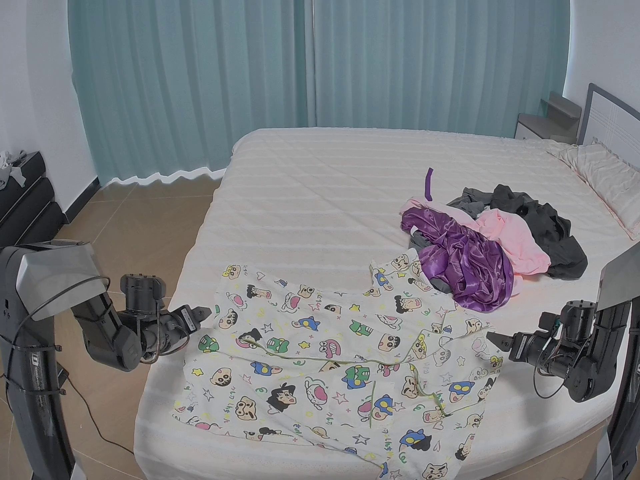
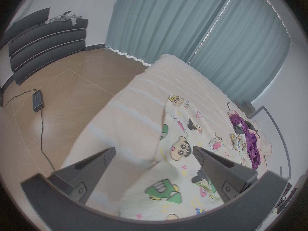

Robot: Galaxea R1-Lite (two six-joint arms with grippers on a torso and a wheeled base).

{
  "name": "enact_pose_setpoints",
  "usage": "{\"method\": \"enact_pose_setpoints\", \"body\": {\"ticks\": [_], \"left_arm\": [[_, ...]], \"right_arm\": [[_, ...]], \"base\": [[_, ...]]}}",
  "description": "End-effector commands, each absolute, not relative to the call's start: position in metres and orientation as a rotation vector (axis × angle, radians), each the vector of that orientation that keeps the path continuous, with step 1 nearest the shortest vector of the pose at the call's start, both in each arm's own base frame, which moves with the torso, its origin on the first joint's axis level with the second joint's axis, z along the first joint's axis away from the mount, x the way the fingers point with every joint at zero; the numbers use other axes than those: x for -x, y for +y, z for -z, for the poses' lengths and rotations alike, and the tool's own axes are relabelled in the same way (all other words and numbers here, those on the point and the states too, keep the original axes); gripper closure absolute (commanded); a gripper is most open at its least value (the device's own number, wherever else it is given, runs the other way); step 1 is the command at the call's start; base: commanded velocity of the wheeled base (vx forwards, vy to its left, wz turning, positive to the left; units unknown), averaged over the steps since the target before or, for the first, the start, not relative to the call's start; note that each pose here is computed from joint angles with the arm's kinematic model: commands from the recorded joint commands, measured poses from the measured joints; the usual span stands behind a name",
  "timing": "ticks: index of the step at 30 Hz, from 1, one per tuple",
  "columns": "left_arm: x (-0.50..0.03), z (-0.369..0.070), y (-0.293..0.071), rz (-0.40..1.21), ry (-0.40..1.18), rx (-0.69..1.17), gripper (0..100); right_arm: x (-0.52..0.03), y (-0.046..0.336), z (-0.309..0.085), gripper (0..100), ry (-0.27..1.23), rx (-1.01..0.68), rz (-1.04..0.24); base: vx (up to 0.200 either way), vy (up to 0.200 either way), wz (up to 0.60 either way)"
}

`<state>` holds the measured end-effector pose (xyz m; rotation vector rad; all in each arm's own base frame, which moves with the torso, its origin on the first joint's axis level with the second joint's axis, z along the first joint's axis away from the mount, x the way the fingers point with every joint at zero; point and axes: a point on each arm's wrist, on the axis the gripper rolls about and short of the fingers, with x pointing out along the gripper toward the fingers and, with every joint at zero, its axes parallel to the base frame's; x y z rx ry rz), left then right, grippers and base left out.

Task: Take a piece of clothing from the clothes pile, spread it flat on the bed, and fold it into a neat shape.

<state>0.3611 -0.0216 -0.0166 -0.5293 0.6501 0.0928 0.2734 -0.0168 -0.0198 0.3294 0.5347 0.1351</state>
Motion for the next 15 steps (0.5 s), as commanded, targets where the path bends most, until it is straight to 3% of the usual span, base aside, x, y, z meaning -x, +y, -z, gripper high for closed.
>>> {"method": "enact_pose_setpoints", "body": {"ticks": [1, 8, 15], "left_arm": [[-0.354, 0.003, -0.002, -0.131, 0.622, 0.552, 0], [-0.287, -0.045, 0.009, 0.009, 0.640, 0.634, 0], [-0.230, -0.044, -0.015, 0.069, 0.759, 0.659, 0]], "right_arm": [[-0.273, -0.016, 0.017, 0, 0.524, -0.327, -0.139], [-0.273, -0.002, 0.011, 0, 0.517, -0.313, -0.188], [-0.241, 0.016, 0.003, 0, 0.592, -0.311, -0.251]], "base": [[0.000, 0.000, 0.00], [0.000, 0.000, 0.00], [0.000, 0.000, 0.00]]}}
